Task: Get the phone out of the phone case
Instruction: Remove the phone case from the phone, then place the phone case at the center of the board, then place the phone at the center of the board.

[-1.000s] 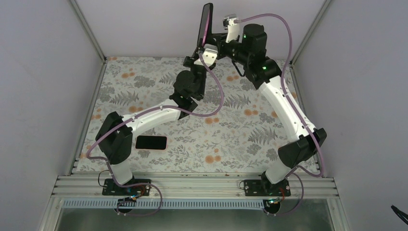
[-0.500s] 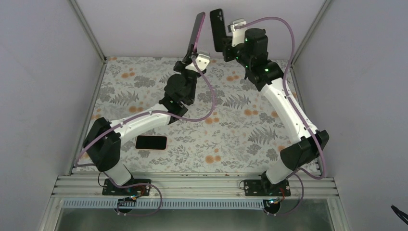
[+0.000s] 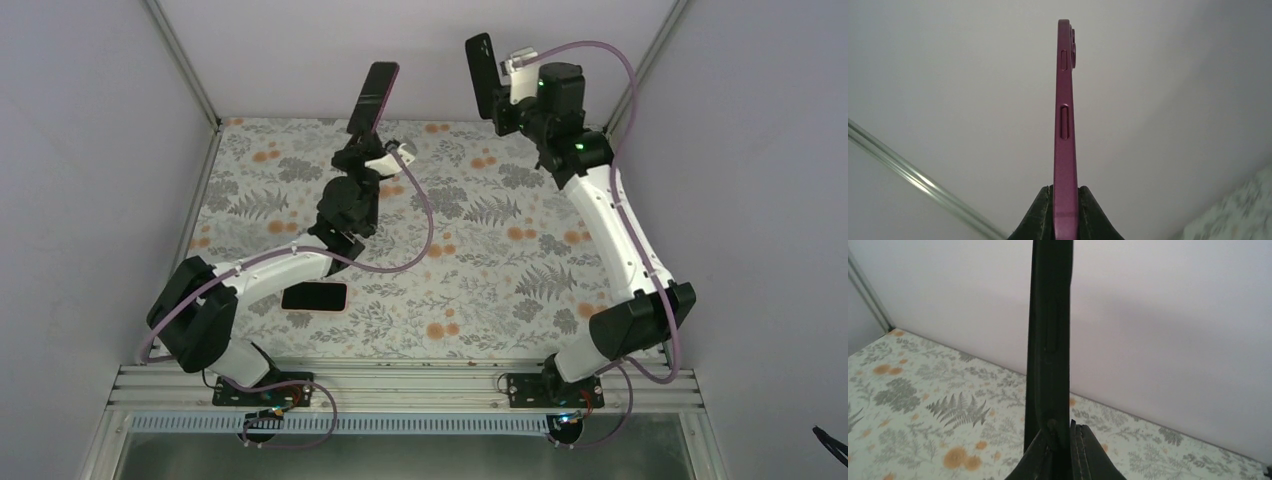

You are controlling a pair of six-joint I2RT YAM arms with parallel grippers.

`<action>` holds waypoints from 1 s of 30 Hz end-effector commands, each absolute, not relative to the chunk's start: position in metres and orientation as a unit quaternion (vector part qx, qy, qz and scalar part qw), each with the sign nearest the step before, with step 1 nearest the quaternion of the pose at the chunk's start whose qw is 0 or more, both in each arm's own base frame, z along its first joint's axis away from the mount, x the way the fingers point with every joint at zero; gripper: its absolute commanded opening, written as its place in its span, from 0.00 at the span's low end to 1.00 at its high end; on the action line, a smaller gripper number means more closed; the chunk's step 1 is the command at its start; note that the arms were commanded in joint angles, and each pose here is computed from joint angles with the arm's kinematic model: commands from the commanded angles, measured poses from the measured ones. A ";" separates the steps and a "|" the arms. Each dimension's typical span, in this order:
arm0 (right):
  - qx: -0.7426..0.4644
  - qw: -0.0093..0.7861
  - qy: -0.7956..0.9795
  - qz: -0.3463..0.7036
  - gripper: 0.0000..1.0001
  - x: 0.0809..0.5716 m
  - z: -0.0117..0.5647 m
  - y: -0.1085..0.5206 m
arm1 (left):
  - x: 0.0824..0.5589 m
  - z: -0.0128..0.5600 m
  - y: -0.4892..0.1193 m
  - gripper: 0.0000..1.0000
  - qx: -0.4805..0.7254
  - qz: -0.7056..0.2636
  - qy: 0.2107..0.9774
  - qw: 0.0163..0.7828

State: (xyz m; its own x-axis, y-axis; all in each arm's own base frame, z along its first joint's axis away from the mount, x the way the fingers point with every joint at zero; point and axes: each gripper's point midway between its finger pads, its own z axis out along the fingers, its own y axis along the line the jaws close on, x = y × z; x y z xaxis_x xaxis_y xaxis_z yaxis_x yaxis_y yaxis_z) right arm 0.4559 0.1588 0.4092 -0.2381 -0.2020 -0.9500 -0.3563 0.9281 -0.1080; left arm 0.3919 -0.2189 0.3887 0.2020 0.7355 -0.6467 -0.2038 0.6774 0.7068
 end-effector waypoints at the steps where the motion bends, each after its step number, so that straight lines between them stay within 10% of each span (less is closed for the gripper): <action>1: -0.221 0.548 0.797 0.125 0.03 0.432 0.388 0.156 | 0.397 0.373 -0.178 0.02 0.275 0.440 0.534 0.668; 17: -0.160 0.295 0.887 0.317 0.03 0.425 0.187 0.117 | 0.413 0.221 -0.105 0.02 0.331 0.535 0.577 0.520; 30: -0.017 0.216 0.958 0.187 0.04 0.477 0.090 0.047 | 0.418 0.146 -0.117 0.02 0.410 0.508 0.591 0.474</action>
State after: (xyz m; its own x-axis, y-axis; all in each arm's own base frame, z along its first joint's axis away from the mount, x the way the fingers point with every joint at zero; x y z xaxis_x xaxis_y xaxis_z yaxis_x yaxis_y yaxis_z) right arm 0.4548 0.0767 0.1067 -0.8899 -0.0124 -0.4560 -0.2298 0.8757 0.4247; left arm 0.4176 -0.1125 0.1531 -0.2428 0.9633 -0.1146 0.0061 0.1197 0.9928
